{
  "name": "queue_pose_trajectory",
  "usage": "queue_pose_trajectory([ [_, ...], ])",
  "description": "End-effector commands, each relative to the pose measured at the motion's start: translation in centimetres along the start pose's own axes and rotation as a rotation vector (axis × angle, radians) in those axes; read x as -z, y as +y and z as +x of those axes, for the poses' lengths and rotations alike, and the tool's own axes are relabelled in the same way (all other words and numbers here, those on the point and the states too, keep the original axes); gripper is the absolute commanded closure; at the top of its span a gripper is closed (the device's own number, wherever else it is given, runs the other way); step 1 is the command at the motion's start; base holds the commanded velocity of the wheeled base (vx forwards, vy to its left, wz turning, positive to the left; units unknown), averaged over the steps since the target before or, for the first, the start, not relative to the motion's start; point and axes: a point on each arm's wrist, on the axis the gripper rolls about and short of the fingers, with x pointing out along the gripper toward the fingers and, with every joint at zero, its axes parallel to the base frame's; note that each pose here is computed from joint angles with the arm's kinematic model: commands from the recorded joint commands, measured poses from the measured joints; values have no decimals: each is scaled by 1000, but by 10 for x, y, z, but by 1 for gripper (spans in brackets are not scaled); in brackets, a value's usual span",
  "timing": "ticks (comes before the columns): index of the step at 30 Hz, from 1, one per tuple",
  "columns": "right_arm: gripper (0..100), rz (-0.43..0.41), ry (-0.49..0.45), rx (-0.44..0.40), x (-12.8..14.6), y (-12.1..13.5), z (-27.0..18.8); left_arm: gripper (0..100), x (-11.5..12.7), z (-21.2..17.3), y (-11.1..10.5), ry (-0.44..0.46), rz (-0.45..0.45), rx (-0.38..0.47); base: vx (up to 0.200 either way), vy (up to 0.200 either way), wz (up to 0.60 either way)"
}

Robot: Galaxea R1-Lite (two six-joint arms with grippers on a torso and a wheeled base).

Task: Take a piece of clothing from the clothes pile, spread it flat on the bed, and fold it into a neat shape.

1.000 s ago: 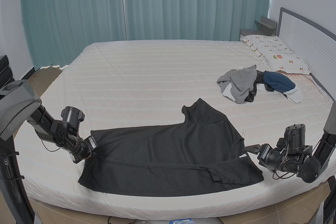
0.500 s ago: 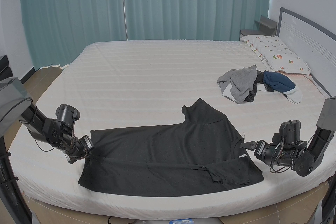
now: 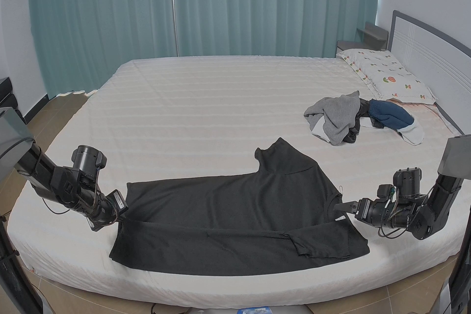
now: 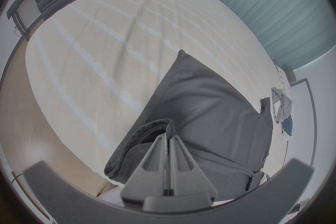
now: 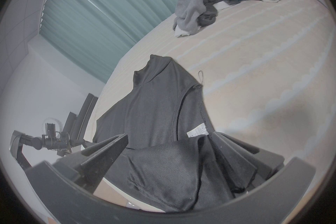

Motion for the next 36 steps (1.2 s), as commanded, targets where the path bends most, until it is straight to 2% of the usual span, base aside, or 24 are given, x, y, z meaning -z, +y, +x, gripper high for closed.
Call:
queue_pose_trajectory([
  [1,0,-2,32,-8,4,-9,15,100,0,-2,-1,-2,0,4,0,0,0],
  [7,0,-34,39,-30,1,-18,22,100,1,-1,-1,0,3,5,0,0,0],
  [12,0,-43,38,-40,0,-15,25,100,0,-1,-1,2,2,6,0,0,0],
  [22,0,-28,66,-25,7,-23,34,100,-1,-1,-2,-1,2,11,0,0,0],
  [23,100,-28,62,-26,7,-23,33,100,-1,-1,-2,-1,2,11,0,0,0],
  [36,100,0,41,-2,10,-38,27,100,-2,-1,-3,-1,2,13,0,0,0],
])
